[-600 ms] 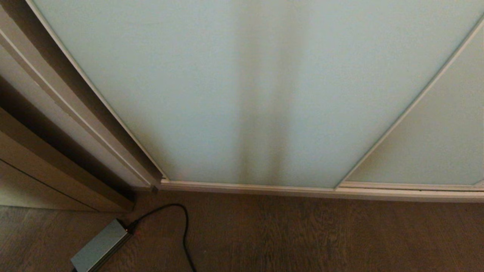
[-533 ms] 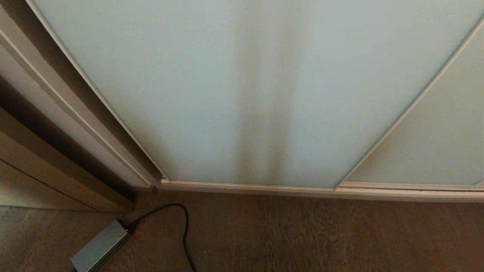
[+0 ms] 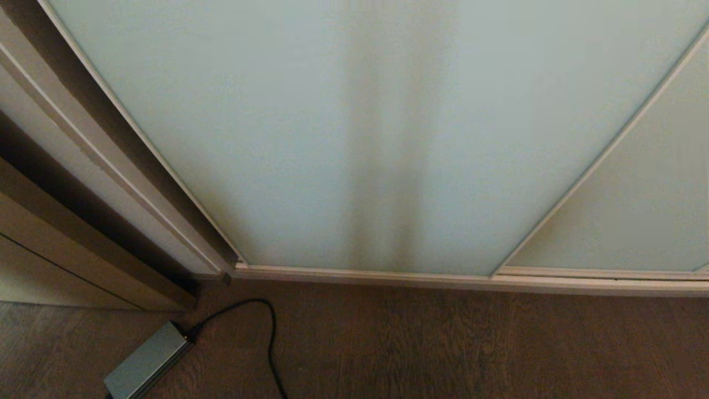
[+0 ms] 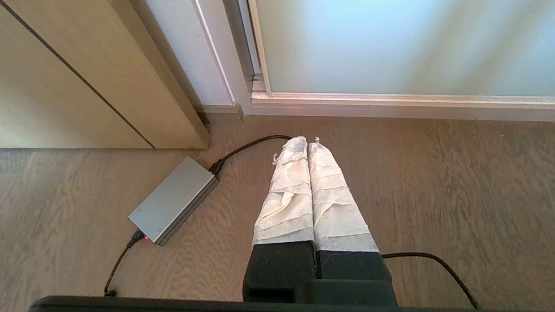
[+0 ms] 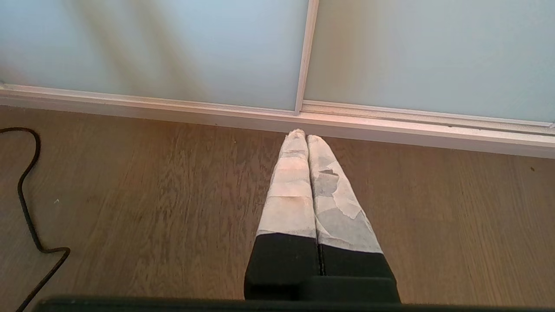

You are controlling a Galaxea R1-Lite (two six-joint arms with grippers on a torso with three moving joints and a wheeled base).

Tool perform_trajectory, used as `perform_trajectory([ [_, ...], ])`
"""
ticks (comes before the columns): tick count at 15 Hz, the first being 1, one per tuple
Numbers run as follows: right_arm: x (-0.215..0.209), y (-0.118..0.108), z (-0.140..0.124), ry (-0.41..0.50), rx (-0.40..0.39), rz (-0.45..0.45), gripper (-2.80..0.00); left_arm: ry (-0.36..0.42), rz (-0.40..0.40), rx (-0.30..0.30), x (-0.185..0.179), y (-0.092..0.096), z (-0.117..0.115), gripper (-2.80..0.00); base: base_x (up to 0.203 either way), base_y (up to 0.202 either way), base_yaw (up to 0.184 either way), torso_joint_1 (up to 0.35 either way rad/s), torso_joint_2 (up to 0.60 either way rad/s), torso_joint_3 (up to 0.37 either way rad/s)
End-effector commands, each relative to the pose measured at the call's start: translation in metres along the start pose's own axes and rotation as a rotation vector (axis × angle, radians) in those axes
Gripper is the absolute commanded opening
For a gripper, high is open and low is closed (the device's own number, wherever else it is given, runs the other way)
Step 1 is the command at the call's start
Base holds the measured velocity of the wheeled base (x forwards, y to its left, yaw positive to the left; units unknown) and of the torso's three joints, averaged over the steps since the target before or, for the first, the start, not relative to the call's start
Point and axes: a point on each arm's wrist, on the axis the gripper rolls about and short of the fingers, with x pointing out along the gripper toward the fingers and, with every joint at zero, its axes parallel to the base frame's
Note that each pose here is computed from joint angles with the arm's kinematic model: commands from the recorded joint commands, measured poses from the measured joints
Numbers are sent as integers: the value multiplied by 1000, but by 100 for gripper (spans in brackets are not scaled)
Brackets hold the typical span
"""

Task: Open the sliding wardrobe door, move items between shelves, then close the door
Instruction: Open the door

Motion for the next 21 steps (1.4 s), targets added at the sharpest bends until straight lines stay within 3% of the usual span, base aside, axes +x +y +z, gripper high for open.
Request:
perform_trajectory([
  [1,0,0,0,-1,0,1,-280,1,1,0,0,0,0,-280,0,0,0,0,0,0],
  [10,0,0,0,-1,0,1,-280,0,4,-1,0,0,0,-280,0,0,0,0,0,0],
  [12,0,0,0,-3,0,1,-280,10,25,-35,0,1,0,-280,0,0,0,0,0,0],
  [16,0,0,0,-1,1,1,-280,-11,21,-12,0,1,2,-280,0,0,0,0,0,0],
  [18,0,0,0,-3,0,1,-280,-52,26,-12,-4,2,27,-280,0,0,0,0,0,0],
  [21,0,0,0,-1,0,1,-280,-150,37,-32,-7,8,110,-280,0,0,0,0,0,0],
])
